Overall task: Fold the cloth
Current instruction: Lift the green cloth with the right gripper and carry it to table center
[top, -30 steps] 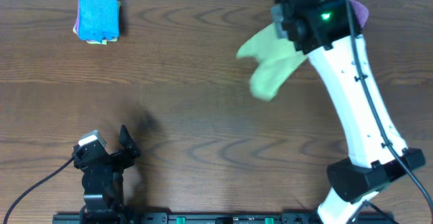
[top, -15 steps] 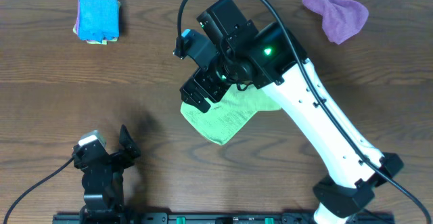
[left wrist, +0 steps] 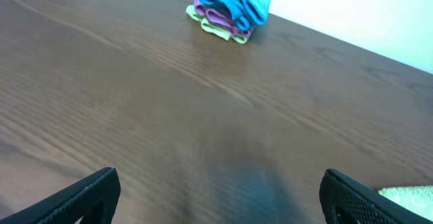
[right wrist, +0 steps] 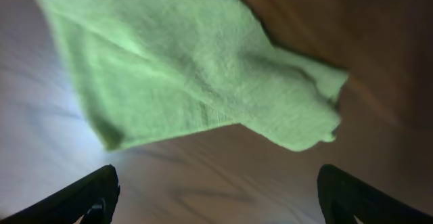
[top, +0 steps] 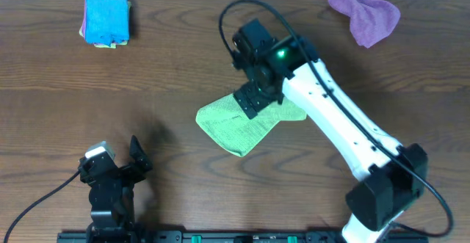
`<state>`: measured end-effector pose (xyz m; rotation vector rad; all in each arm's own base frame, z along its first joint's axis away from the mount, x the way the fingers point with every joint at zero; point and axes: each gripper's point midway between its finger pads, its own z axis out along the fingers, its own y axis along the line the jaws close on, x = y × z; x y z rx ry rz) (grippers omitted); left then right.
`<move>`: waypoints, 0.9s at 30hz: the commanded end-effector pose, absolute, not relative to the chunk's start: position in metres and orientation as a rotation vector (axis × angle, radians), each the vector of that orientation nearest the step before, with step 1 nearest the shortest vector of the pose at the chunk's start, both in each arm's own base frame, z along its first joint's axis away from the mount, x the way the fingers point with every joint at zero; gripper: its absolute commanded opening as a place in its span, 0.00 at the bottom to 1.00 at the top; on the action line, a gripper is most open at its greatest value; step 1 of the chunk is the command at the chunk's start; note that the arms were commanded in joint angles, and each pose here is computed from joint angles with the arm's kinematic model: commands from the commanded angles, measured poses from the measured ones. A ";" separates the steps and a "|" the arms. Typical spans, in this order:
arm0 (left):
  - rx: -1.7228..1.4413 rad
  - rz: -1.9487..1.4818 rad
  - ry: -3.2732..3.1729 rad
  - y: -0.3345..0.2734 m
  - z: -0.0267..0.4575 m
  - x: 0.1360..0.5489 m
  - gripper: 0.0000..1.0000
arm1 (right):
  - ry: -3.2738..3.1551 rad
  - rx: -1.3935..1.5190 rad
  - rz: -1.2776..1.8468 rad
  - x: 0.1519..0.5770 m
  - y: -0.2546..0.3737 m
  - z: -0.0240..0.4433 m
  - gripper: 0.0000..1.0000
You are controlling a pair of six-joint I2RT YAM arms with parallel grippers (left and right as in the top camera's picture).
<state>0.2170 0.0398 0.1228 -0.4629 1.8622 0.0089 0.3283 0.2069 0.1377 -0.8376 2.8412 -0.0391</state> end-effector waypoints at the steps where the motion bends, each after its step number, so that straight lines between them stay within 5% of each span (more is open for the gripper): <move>1: -0.466 0.019 1.882 0.040 0.113 0.216 0.95 | 2.898 -0.732 -0.080 0.326 0.191 0.108 0.92; 10: -0.466 0.019 1.882 0.040 0.113 0.216 0.95 | 2.882 -0.604 -0.064 0.339 0.164 0.042 0.57; 13: -0.467 0.019 1.881 0.040 0.113 0.216 0.95 | 2.865 -0.594 -0.036 0.341 0.166 0.036 0.26; 27: -0.466 0.019 1.882 0.040 0.113 0.216 0.95 | 2.837 -0.615 0.135 0.352 0.194 -0.012 0.04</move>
